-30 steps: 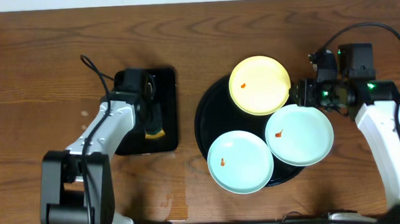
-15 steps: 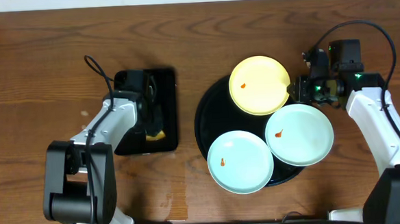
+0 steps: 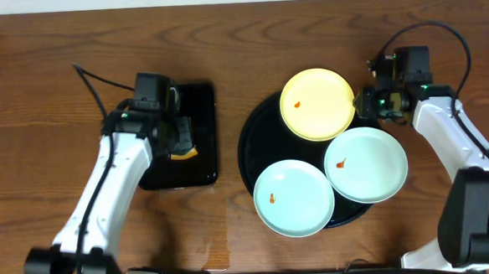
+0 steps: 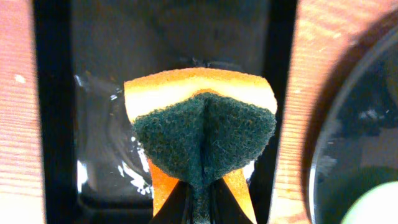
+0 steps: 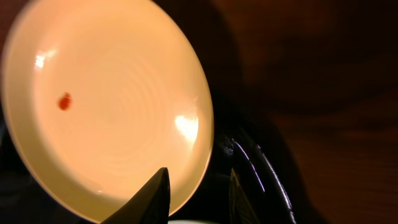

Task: Clean dirty plates on tray and stack at the side
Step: 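Move the right gripper to the yellow plate rim and grip it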

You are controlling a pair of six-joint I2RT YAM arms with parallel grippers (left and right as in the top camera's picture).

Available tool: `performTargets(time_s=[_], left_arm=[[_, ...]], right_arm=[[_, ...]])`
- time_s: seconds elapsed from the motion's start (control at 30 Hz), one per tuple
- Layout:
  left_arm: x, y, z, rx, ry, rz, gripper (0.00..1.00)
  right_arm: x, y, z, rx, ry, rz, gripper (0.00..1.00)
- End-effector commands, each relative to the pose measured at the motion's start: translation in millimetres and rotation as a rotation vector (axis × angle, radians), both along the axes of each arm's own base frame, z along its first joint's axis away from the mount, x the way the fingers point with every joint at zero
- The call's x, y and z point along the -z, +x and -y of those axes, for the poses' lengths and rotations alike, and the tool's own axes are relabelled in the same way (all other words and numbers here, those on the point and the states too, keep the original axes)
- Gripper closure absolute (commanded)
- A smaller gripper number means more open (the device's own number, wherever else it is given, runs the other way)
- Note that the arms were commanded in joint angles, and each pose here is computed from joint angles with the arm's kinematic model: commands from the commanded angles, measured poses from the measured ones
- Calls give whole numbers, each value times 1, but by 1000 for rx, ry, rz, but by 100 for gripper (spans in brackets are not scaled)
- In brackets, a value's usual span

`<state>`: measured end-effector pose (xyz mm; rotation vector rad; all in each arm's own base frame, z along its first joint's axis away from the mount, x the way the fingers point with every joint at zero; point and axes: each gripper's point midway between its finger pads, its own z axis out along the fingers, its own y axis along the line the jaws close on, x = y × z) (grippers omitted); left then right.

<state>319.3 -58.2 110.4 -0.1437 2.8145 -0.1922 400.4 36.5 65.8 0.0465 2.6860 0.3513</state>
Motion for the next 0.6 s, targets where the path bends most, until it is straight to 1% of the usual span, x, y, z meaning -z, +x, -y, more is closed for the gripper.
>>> performTargets(time_s=[0.0, 0.17, 0.3, 0.4, 0.47, 0.57], left_arm=[[-28, 2, 0, -13, -14, 76, 93], [-39, -3, -1, -13, -18, 101, 92], [-38, -6, -1, -13, -16, 89, 93], [-37, -7, -1, -13, -15, 84, 92], [-37, -8, -2, -13, -14, 79, 93], [-36, -9, -2, -13, -14, 74, 93]], right_arm=[[15, 0, -9, -17, 1, -37, 70], [28, 6, -15, -33, -1, -38, 71], [37, 13, -19, -41, -4, -27, 75], [44, 16, -22, -50, -5, -23, 82], [45, 17, -26, -58, -5, -21, 88], [44, 18, -31, -70, -4, -14, 94]])
